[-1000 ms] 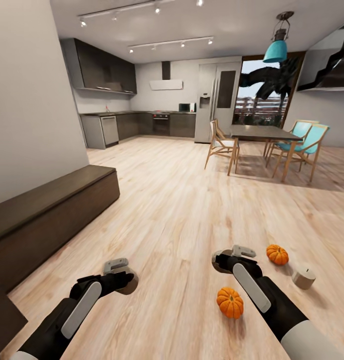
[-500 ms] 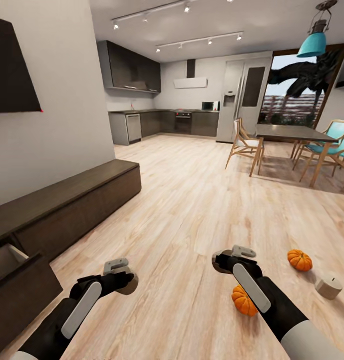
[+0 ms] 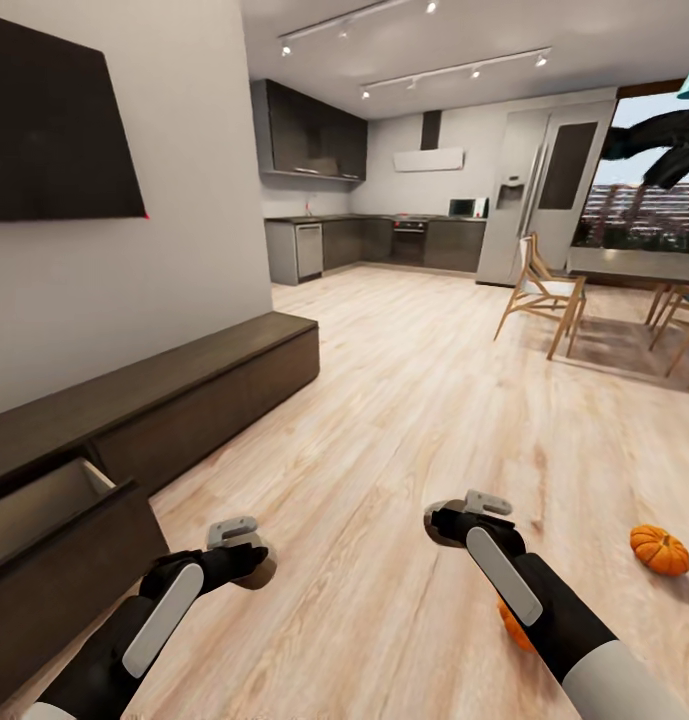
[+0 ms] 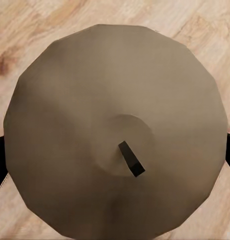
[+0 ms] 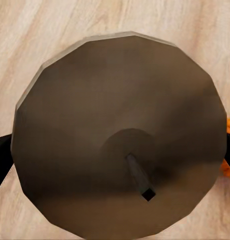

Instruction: Place each of the two pumpkins and all three candles from the living room inside a cabinet in the living room (use any cabinet), then make sure every cabinet is closed, and position the cauldron so it is next to a table in the living room.

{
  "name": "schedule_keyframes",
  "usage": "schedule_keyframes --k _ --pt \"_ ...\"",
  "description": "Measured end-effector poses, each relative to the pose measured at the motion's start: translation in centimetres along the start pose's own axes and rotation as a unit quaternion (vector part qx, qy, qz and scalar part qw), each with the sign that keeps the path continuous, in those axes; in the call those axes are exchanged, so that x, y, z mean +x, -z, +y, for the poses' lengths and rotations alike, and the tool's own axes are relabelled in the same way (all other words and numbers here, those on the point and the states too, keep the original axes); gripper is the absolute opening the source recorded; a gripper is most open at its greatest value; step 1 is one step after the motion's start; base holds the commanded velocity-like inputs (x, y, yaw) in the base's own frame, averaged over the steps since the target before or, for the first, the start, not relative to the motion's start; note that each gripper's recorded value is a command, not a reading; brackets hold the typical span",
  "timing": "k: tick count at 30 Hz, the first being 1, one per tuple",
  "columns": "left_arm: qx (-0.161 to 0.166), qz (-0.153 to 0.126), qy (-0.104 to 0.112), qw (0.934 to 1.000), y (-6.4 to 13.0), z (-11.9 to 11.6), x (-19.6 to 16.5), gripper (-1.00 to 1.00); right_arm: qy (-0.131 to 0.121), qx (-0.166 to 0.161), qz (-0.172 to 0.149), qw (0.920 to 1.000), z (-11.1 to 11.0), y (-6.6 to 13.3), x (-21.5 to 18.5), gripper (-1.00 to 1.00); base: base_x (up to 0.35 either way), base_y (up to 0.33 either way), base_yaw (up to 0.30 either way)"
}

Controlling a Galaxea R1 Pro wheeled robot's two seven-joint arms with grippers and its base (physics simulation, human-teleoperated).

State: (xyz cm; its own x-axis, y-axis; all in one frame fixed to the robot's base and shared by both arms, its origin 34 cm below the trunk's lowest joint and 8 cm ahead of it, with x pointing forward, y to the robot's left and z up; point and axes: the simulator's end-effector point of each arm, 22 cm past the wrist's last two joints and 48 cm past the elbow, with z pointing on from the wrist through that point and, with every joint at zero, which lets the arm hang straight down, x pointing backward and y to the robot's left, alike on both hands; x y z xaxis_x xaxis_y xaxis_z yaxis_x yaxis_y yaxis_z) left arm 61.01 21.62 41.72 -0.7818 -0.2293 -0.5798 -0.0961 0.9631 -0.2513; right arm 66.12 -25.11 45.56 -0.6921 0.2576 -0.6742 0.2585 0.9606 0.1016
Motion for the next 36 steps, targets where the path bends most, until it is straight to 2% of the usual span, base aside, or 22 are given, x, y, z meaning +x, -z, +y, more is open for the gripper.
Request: schedule_keyframes --k 24,36 --pt "0.001 0.009 0.003 1.0 -0.6 0.1 0.7 -1.0 0.002 0.002 0.011 0.9999 -0.1 -0.8 1.0 -1.0 -0.002 0.001 0.246" --pt "0.0 0.015 0.004 0.9999 -1.0 0.2 1.2 -1.0 0.002 0.003 0.016 0.9999 -0.2 -1.2 1.5 -1.0 -0.217 0.176 0.238"
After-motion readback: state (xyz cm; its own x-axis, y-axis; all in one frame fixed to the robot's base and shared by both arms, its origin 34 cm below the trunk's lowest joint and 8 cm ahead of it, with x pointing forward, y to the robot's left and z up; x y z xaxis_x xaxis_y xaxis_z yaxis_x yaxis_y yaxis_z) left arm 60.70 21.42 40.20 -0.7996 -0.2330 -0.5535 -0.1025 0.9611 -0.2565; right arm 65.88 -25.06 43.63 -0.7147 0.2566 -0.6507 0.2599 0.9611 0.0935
